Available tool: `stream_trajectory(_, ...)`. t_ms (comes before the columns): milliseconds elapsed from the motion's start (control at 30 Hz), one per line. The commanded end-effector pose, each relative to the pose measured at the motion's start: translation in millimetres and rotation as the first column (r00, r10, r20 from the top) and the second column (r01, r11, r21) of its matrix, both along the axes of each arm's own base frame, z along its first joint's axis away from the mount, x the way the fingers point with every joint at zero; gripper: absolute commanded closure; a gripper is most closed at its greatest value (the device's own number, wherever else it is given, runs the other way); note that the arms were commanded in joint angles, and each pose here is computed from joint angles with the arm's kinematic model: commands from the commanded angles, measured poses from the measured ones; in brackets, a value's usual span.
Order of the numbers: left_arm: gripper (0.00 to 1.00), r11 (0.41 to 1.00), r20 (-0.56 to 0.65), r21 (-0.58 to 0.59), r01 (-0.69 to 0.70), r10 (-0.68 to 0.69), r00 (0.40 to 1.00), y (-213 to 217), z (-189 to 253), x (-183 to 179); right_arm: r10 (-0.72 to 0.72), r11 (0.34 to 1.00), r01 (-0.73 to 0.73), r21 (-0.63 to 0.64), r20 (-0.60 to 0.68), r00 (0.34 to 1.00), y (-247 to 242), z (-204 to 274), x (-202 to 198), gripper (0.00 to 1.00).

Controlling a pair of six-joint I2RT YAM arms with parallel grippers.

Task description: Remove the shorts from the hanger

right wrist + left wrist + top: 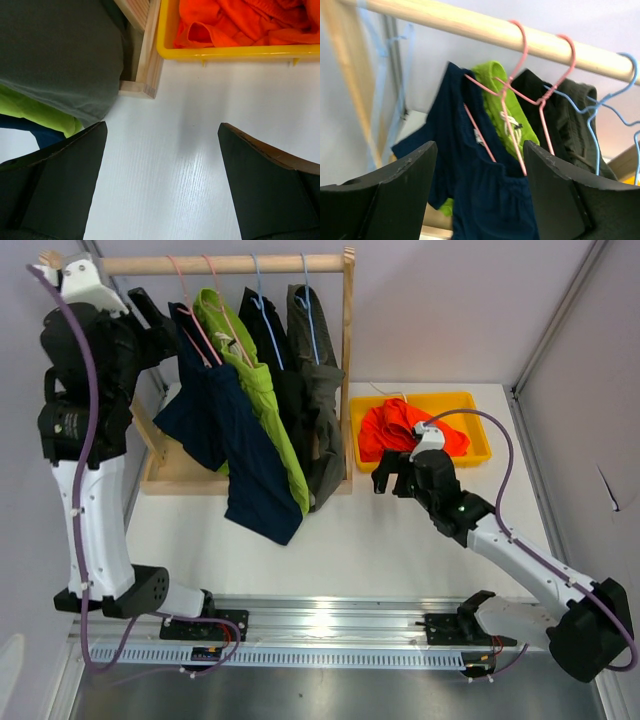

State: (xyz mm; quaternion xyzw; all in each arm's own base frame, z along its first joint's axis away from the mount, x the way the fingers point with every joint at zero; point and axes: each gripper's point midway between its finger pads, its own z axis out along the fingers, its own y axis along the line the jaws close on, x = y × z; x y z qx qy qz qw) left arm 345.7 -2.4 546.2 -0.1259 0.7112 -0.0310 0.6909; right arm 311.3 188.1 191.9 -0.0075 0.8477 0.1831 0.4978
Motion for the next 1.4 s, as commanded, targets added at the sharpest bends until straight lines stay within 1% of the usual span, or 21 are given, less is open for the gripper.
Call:
stream_trajectory(0,0.27,0.995,-0.112,-0.053,0.080,-0.085,0.990,-27.3,-41.2,37.8,-0.054,0.998,0.053,0.018,0.044,0.998,-11.3,14.6,-3.7,0.01)
stream_trajectory(300,0.32,0.994,-0.179,-0.074,0.074,-0.086,0.980,-45.9,-80.5,87.1,-0.082,0.996,0.083,-0.011,0.073,0.994,-28.9,20.3,-14.0,0.00)
stream_trajectory(500,0.34,0.999,-0.185,-0.049,0.013,-0.022,0.983,-42.0,-87.9,99.7,-0.094,0.995,0.096,-0.025,0.074,0.993,-34.3,17.5,-13.9,0.01)
stream_trajectory(533,0.36,0.999,-0.193,-0.046,0.007,-0.015,0.981,-41.9,-92.0,103.0,-0.093,0.995,0.096,-0.025,0.076,0.993,-34.2,17.6,-13.4,0.01)
stream_trajectory(600,0.43,0.999,-0.200,-0.041,-0.006,-0.003,0.980,-40.4,-96.3,106.5,-0.091,0.995,0.093,-0.026,0.075,0.993,-34.3,16.6,-12.8,0.01)
stream_trajectory(633,0.51,0.999,-0.201,-0.039,-0.012,0.003,0.979,-39.6,-97.6,107.9,-0.095,0.995,0.098,-0.028,0.075,0.993,-35.2,16.0,-11.9,0.01)
stream_trajectory(700,0.62,0.999,-0.214,-0.033,-0.025,0.018,0.977,-38.0,-103.4,111.9,-0.096,0.995,0.098,-0.028,0.073,0.993,-35.3,14.9,-11.2,0.00)
stream_trajectory(733,0.74,0.999,-0.222,-0.032,-0.032,0.024,0.975,-37.3,-106.9,113.4,-0.095,0.995,0.097,-0.029,0.073,0.993,-35.4,14.7,-10.7,0.01)
stream_trajectory(800,0.81,0.999,-0.227,-0.028,-0.041,0.034,0.973,-36.1,-109.5,115.6,-0.094,0.995,0.096,-0.029,0.071,0.993,-34.9,14.0,-10.4,0.01)
stream_trajectory(900,0.85,0.999,-0.232,-0.022,-0.049,0.043,0.972,-34.8,-111.8,118.0,-0.092,0.995,0.094,-0.028,0.069,0.993,-34.5,14.0,-10.8,0.01)
stream_trajectory(933,0.93,0.999,-0.232,-0.020,-0.050,0.044,0.972,-34.7,-112.5,118.9,-0.091,0.995,0.093,-0.020,0.075,0.993,-33.9,17.4,-10.5,0.01)
stream_trajectory(967,0.98,0.999,-0.233,-0.018,-0.050,0.044,0.971,-34.8,-113.2,119.7,-0.085,0.996,0.087,-0.021,0.075,0.994,-32.8,18.3,-11.5,0.01)
stream_trajectory(1000,1.00,0.999,-0.236,-0.015,-0.051,0.046,0.971,-34.5,-114.0,120.1,-0.083,0.996,0.084,-0.015,0.080,0.993,-32.1,21.4,-11.5,0.01)
stream_trajectory(1067,1.00,0.999,-0.227,-0.014,-0.050,0.045,0.973,-34.1,-108.8,118.7,-0.060,0.998,0.063,-0.026,0.106,0.993,-26.2,32.1,-13.6,0.01)
stream_trajectory(1133,1.00,0.997,-0.225,0.007,-0.073,0.072,0.972,-29.2,-102.7,113.1,-0.066,0.994,0.077,-0.077,0.134,0.989,-26.8,40.1,-12.9,0.01)
stream_trajectory(1167,1.00,0.997,-0.178,0.004,-0.083,0.082,0.980,-27.0,-80.8,106.7,-0.064,0.994,0.077,-0.083,0.151,0.987,-24.7,55.0,-12.3,0.01)
stream_trajectory(1200,1.00,0.997,-0.191,0.024,-0.079,0.082,0.978,-28.2,-80.1,102.4,-0.034,0.993,0.052,-0.104,0.161,0.986,-16.6,62.1,-14.7,0.01)
stream_trajectory(1267,1.00,0.996,-0.172,0.030,-0.079,0.083,0.982,-27.8,-68.3,95.4,-0.022,0.992,0.046,-0.119,0.200,0.980,-10.1,85.6,-17.5,0.01)
stream_trajectory(1300,1.00,0.997,-0.133,0.031,-0.075,0.078,0.988,-28.0,-49.8,86.1,0.019,0.996,0.004,-0.092,0.248,0.969,7.0,115.0,-24.9,0.01)
stream_trajectory(1367,1.00,0.997,-0.087,0.027,-0.076,0.078,0.993,-25.3,-30.2,71.3,0.061,0.994,-0.031,-0.102,0.308,0.950,21.3,145.0,-33.9,0.00)
